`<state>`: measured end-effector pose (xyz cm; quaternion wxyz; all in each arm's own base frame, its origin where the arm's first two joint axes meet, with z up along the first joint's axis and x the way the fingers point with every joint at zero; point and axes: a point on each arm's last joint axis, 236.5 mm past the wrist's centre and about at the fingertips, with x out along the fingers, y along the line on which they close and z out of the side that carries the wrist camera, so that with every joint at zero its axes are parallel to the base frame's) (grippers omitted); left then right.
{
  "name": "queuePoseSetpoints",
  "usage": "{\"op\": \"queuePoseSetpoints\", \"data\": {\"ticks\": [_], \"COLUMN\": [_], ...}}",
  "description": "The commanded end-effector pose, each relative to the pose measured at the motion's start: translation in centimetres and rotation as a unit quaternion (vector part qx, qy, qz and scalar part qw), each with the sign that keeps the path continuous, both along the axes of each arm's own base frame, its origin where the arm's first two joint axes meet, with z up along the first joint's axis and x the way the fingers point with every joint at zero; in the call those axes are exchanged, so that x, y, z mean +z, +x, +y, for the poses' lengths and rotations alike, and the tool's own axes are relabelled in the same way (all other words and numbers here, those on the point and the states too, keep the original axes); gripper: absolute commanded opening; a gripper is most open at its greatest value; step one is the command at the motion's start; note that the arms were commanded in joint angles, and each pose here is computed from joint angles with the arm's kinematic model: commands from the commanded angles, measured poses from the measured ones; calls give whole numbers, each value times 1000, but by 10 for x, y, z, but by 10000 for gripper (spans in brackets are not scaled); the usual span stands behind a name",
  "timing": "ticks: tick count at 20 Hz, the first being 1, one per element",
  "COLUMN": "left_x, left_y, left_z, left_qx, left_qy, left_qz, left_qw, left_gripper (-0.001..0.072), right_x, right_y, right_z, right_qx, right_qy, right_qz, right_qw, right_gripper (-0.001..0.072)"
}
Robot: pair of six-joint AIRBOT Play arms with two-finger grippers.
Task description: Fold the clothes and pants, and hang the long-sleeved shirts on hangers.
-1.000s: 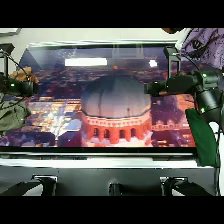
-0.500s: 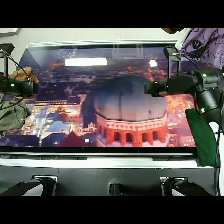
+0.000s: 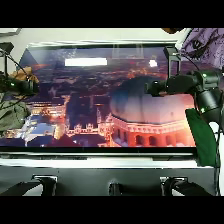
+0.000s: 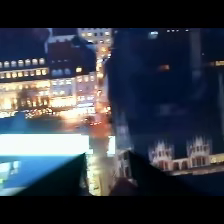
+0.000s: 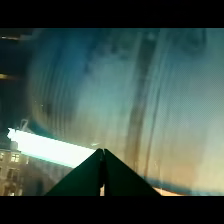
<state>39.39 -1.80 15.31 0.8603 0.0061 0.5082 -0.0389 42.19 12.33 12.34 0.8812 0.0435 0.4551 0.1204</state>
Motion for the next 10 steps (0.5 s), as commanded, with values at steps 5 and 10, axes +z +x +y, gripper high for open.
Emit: {"op": "queuePoseSetpoints", "data": {"ticks": [5,10], "left_x": [-21,-73], "left_y": [-16,-50], "left_z": [117,237], "left_qx": [204,365], "left_qy": [-4,-33], "left_qz": [20,1], "left_qw": [979,931], "left_gripper": [720,720], "right_x": [1,1], "right_y": [0,0], "right_z": [1,1], "right_qx": [0,0], "right_qy": [1,1], "right_qz": [-2,-1], "right_qw": [1000,1000], "right_gripper": [28,28]}}
